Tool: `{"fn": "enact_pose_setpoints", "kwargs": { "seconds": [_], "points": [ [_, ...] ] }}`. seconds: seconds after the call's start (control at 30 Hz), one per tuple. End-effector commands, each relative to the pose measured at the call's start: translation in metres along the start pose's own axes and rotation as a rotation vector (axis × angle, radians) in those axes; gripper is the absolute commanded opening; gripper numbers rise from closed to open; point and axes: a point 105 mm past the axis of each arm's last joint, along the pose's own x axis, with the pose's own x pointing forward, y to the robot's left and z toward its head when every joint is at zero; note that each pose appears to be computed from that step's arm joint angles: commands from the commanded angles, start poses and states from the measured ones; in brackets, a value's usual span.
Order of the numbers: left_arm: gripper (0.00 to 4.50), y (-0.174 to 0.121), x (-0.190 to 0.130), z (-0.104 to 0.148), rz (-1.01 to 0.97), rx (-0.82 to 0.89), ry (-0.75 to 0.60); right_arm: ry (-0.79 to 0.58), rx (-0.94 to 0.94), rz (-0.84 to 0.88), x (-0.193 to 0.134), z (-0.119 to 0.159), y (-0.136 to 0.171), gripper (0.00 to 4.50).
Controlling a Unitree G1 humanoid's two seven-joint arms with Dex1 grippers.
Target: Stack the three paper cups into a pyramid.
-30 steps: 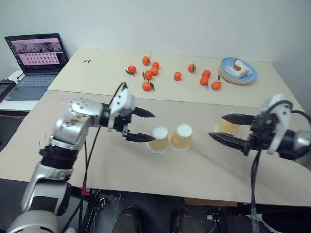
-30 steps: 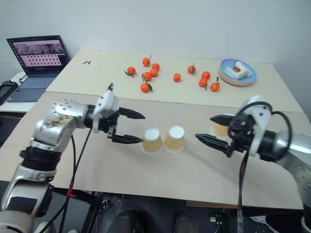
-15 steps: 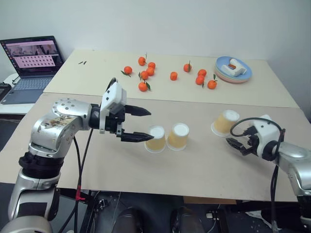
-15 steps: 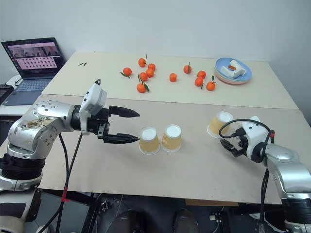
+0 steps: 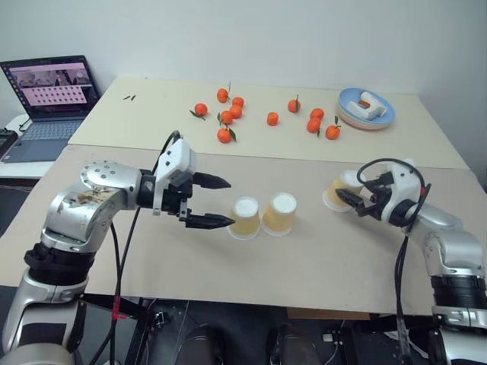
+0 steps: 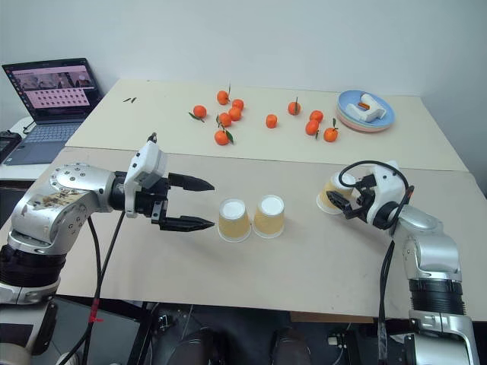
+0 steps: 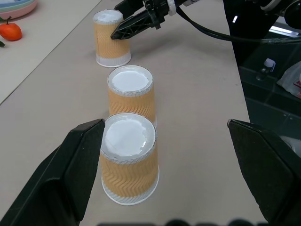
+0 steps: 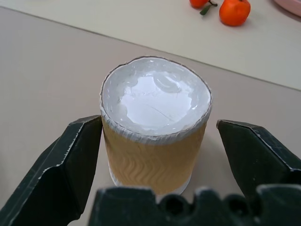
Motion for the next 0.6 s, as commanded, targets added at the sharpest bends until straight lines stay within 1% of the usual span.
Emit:
{"fn": "enact_pose_setpoints", "kwargs": {
  "seconds": [0.03, 0.43, 0.57, 0.6],
  "points": [
    [4.45, -0.0027, -0.0012, 0.0059, -0.001, 0.043, -0.008, -0.088, 0.000, -0.023, 0.0047, 0.0213, -0.0056, 4.50],
    [4.45, -0.0035, -0.0028, 0.0045, 0.009, 0.043, -0.002, -0.094, 0.001, -0.010, 0.0128, 0.0254, -0.0031, 4.50],
    [4.50, -0.0038, -0.0027, 0.0048, 0.008, 0.042, -0.003, -0.091, -0.004, -0.010, 0.0130, 0.0240, -0.0032, 3.52],
    [4.50, -0.0035, -0.0027, 0.0046, 0.009, 0.042, -0.003, -0.091, -0.005, -0.006, 0.0131, 0.0243, -0.0024, 3.06]
  ]
}}
